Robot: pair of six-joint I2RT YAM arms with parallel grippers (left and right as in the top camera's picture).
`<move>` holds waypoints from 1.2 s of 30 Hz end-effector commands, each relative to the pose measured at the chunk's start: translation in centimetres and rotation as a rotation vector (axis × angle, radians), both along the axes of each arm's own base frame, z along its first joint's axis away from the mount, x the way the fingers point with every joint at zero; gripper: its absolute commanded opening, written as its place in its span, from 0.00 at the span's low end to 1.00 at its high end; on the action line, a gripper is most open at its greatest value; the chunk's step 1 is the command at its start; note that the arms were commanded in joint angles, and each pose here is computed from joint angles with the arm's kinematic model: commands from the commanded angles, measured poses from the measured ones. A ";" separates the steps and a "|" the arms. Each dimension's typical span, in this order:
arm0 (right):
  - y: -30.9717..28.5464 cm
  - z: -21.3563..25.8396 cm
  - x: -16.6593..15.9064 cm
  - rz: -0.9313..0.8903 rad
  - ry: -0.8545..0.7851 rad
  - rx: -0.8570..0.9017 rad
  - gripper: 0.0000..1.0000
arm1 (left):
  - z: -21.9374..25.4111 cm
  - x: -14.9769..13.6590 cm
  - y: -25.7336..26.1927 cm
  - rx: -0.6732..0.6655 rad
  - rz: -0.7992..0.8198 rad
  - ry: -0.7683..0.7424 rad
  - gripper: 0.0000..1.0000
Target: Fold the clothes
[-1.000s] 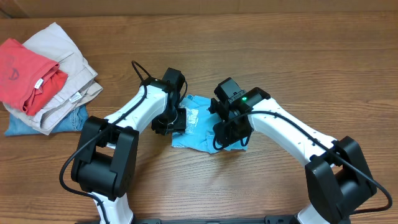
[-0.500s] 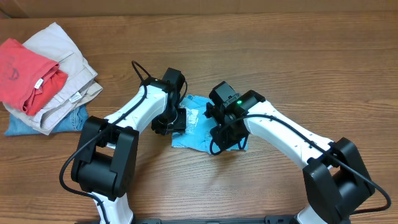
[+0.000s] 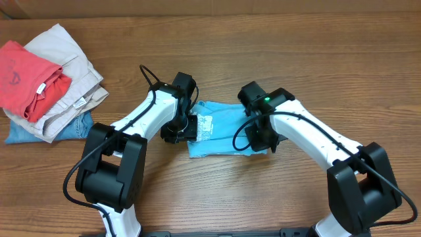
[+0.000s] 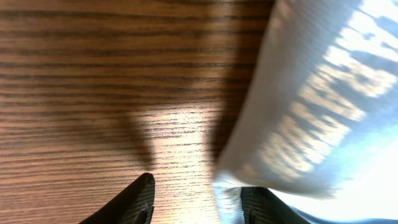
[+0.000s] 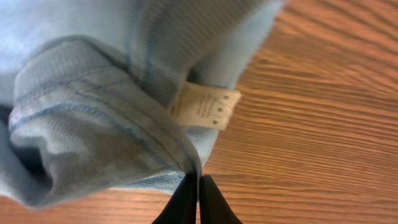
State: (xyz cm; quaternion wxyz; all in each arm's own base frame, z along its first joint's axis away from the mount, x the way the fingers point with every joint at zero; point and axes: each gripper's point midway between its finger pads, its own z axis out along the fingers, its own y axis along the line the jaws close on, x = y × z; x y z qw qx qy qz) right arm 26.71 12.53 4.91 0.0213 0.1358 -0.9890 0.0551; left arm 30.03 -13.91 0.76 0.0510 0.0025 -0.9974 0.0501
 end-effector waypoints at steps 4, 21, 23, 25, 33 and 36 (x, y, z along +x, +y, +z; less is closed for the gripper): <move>-1.8 -0.1 0.1 -0.051 0.001 -0.057 0.23 | -0.3 -0.9 0.3 0.013 0.006 0.036 0.44; 4.8 7.4 0.8 -0.024 -0.077 0.357 0.47 | 13.6 8.2 -2.8 -0.126 -0.116 -0.423 0.44; 5.3 7.3 0.6 -0.023 -0.062 0.382 0.49 | 14.5 10.7 -3.8 -0.159 -0.116 -0.525 0.50; 5.2 6.8 0.4 -0.026 -0.045 0.377 0.50 | 14.2 12.0 -4.7 -0.188 -0.149 -0.567 0.54; 5.6 4.0 -1.0 -0.061 0.024 0.375 0.50 | 7.7 13.3 -7.9 -0.292 -0.282 -0.487 0.58; 5.6 3.0 -1.0 -0.068 0.021 0.377 0.52 | 5.0 12.7 -8.0 -0.292 -0.294 -0.418 0.58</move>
